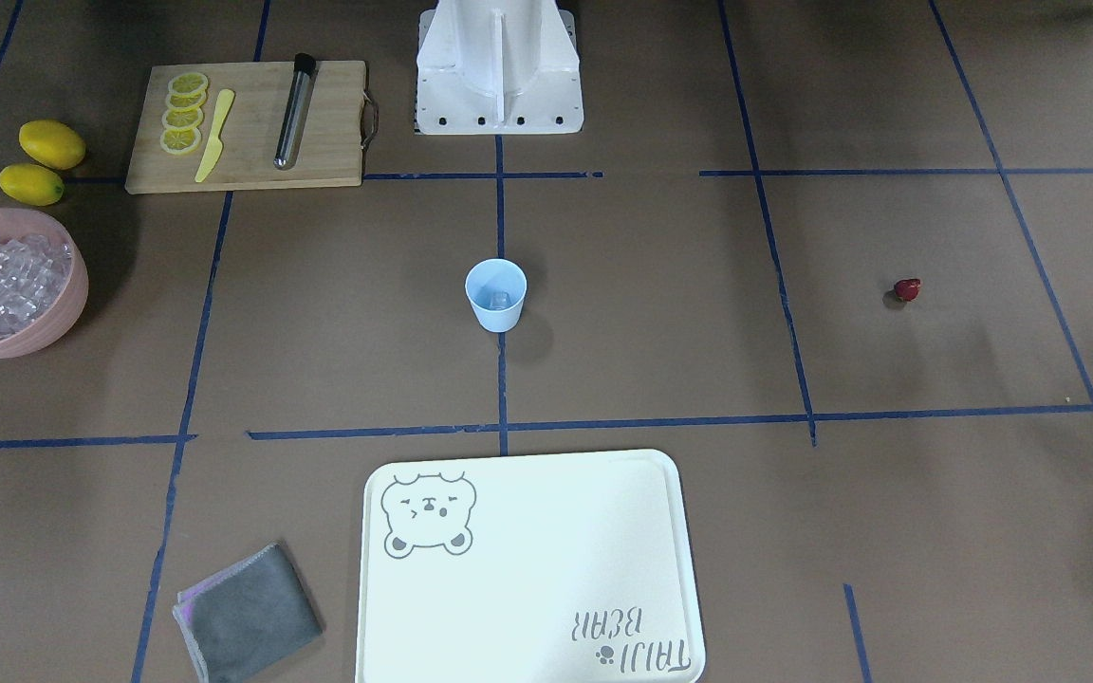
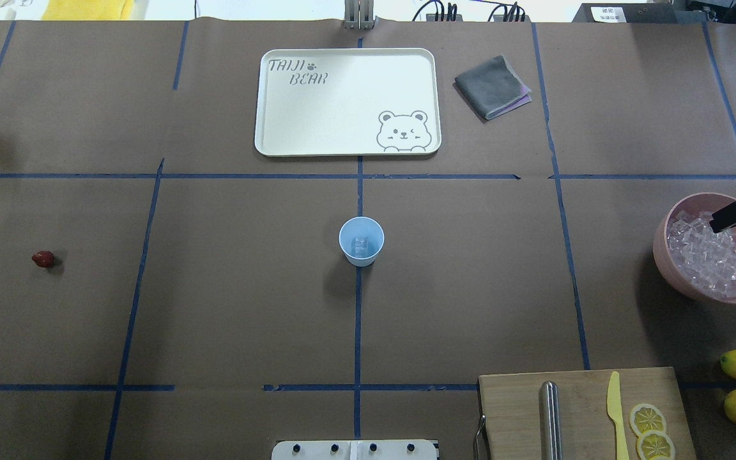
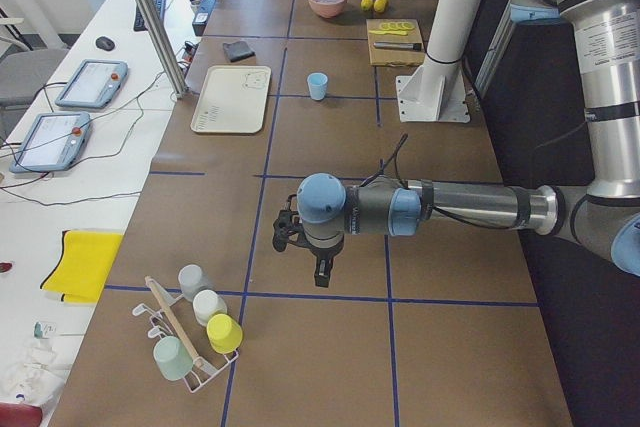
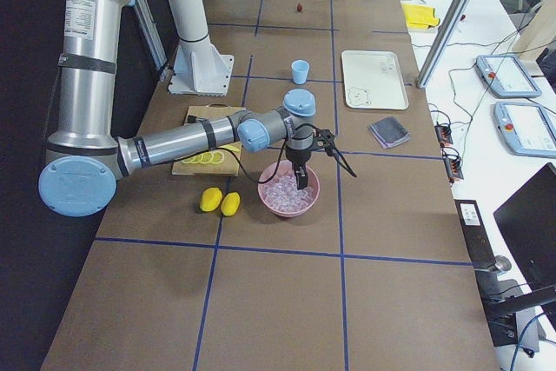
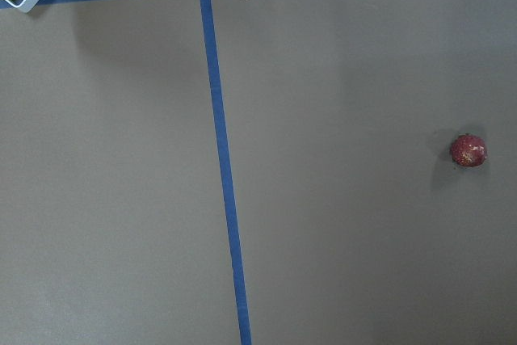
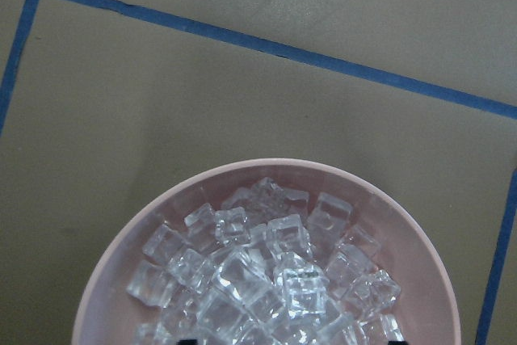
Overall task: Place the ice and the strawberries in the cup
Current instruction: 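Lower the right gripper into the bowl and grasp a third ice cube, then carry the ice cube over the blue cup and open the right gripper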
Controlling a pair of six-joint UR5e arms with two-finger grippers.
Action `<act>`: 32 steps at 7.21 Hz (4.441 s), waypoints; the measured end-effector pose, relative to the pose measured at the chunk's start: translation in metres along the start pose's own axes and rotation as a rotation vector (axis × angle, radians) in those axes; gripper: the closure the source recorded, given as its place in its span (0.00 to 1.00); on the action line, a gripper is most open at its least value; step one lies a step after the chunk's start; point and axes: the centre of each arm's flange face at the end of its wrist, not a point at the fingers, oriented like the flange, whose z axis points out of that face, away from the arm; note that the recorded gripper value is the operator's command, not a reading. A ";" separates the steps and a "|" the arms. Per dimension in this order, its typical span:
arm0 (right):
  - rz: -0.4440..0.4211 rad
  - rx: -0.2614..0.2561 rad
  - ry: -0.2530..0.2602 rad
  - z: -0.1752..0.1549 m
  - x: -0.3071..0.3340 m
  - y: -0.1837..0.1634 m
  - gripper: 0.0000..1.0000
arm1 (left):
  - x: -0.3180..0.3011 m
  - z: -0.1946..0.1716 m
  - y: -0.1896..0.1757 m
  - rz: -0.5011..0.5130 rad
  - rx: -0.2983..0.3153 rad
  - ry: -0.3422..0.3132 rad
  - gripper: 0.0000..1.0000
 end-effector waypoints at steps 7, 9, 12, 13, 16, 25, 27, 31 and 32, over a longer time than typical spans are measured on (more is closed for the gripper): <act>-0.018 -0.045 -0.001 0.039 0.005 0.000 0.23 | 0.003 -0.002 0.001 0.005 0.003 0.000 0.00; -0.025 -0.051 -0.003 0.043 0.002 0.001 0.30 | 0.003 -0.002 0.001 0.006 0.004 0.000 0.00; -0.029 -0.055 -0.003 0.045 0.000 0.002 0.56 | 0.003 -0.002 0.000 0.006 0.005 0.000 0.00; -0.029 -0.056 -0.002 0.045 0.000 0.002 0.65 | 0.003 -0.002 0.000 0.006 0.004 0.000 0.00; -0.034 -0.057 -0.002 0.046 0.000 0.002 0.97 | 0.003 -0.002 0.001 0.005 0.004 0.000 0.00; 0.372 0.069 -0.311 -0.087 -0.215 -0.057 1.00 | 0.006 -0.005 0.001 0.010 0.008 -0.001 0.00; 0.500 0.065 -0.376 -0.078 -0.366 -0.087 1.00 | 0.006 -0.005 0.001 0.011 0.008 -0.001 0.00; 0.575 0.101 -0.373 -0.044 -0.516 -0.096 0.86 | 0.003 -0.002 0.009 0.002 0.000 0.000 0.00; 0.574 0.105 -0.370 -0.042 -0.521 -0.096 0.65 | 0.004 -0.002 0.009 0.002 0.000 0.000 0.00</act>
